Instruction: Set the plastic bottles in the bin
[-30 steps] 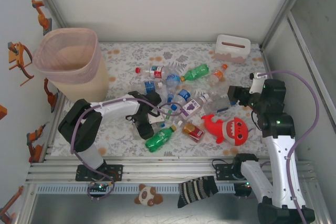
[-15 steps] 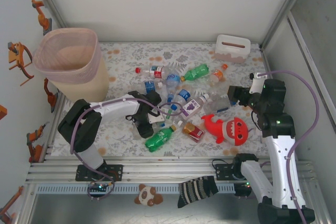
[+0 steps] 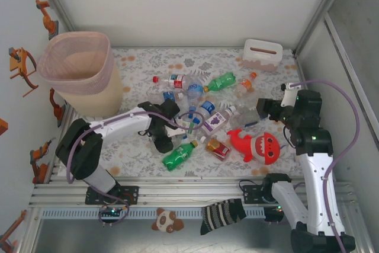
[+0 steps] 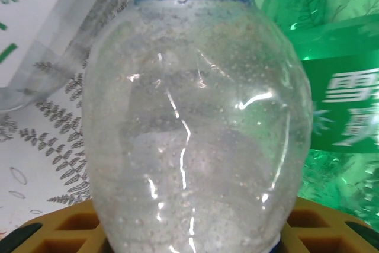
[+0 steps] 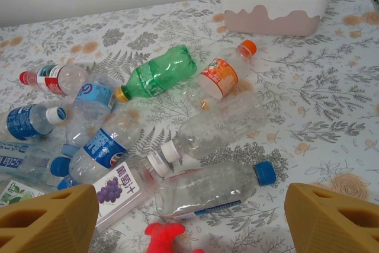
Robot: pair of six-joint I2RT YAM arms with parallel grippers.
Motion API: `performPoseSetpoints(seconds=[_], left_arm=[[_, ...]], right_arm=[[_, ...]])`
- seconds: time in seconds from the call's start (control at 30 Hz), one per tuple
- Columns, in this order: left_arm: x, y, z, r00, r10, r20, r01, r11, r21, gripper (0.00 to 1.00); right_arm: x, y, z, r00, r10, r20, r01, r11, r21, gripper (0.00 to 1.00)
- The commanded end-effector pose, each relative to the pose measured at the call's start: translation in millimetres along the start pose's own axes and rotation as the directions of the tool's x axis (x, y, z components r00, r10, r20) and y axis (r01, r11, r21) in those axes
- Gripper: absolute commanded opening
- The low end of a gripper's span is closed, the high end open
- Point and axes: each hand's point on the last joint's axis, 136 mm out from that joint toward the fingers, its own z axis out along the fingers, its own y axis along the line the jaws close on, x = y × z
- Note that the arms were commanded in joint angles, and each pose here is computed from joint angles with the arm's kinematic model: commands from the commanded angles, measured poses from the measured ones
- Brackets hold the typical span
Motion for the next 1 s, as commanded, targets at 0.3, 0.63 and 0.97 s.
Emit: performPoseSetpoints(seconds=[0.3, 0.63, 0.97], left_arm=[[-15.4, 2.6, -65.9, 0.971, -0.010, 0.237, 0.017, 0.999, -0.031, 0.45], [-32.2, 21.5, -136.5, 0.895, -0.059, 0.442, 0.121, 0.986, -0.112, 0.42], [-33.5, 81.2, -224.3, 0.796, -0.149, 0.586, 0.381, 0.876, -0.295, 0.41]], right_arm=[[-14.1, 5.4, -11.6, 0.999, -0.028, 0.038, 0.028, 1.000, -0.004, 0.81], [-15.3, 6.3, -11.3, 0.999, -0.025, 0.044, 0.026, 1.000, -0.010, 0.81], [-17.4, 7.6, -10.5, 0.998, -0.020, 0.051, 0.021, 1.000, -0.017, 0.81]])
